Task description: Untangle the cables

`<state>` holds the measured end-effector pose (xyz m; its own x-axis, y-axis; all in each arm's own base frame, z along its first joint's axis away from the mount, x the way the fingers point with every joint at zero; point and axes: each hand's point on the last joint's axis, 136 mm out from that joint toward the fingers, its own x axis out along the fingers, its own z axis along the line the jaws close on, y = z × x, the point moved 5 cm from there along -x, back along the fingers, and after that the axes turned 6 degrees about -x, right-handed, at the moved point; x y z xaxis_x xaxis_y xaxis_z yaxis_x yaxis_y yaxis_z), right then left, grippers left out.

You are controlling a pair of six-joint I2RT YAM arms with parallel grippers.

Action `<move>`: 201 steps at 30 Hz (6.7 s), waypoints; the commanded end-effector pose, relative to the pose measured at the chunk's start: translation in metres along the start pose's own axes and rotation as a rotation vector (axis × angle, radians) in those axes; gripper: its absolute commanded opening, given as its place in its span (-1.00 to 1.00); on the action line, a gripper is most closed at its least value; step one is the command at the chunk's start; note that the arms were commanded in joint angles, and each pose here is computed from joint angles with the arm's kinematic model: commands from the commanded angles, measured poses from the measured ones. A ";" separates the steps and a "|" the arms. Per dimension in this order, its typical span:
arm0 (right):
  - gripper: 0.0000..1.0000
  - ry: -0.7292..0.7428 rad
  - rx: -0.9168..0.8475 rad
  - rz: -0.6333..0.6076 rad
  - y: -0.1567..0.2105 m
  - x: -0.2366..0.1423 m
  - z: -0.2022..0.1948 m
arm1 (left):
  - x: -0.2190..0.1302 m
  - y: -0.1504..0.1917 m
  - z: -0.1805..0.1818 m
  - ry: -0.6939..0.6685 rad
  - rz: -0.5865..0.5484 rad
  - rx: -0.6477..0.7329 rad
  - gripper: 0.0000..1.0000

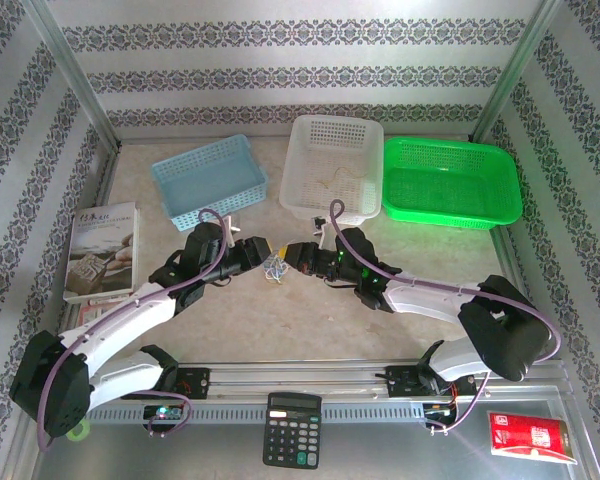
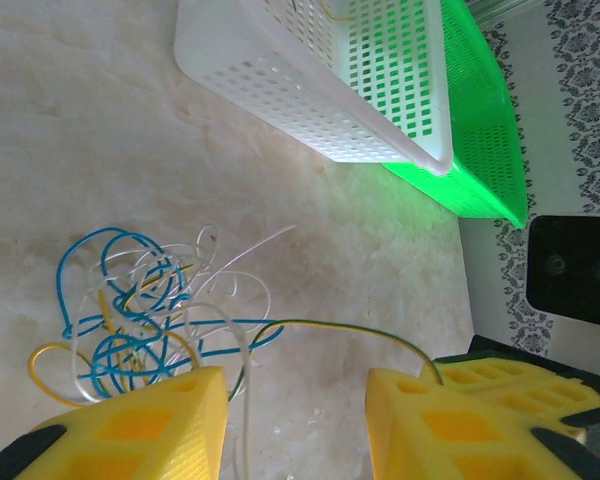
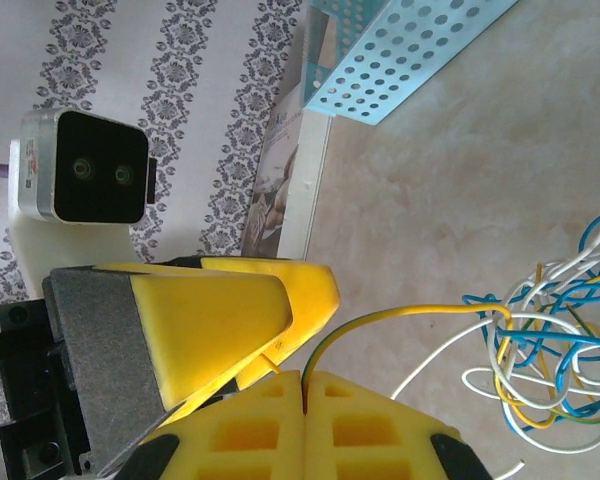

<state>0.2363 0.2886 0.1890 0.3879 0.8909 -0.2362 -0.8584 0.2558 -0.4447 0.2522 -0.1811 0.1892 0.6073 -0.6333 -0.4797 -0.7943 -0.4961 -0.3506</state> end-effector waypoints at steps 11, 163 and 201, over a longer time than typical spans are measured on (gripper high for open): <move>-1.00 -0.036 0.005 -0.014 -0.001 -0.001 0.000 | -0.003 -0.002 -0.001 0.046 -0.033 -0.005 -0.39; 0.19 0.441 -0.225 -0.048 0.015 -0.087 -0.050 | 0.005 -0.061 -0.077 0.046 -0.010 0.238 1.00; -0.71 0.444 -0.331 0.114 -0.020 0.024 -0.044 | -0.046 -0.021 0.006 -0.114 -0.099 0.088 1.00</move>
<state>0.2816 0.2918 0.1418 0.4426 0.6506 -0.6171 -0.8035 -0.0179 -0.5951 0.2390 -0.1409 0.2012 0.6610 -0.5084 -0.5519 -0.7500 -0.4699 -0.4655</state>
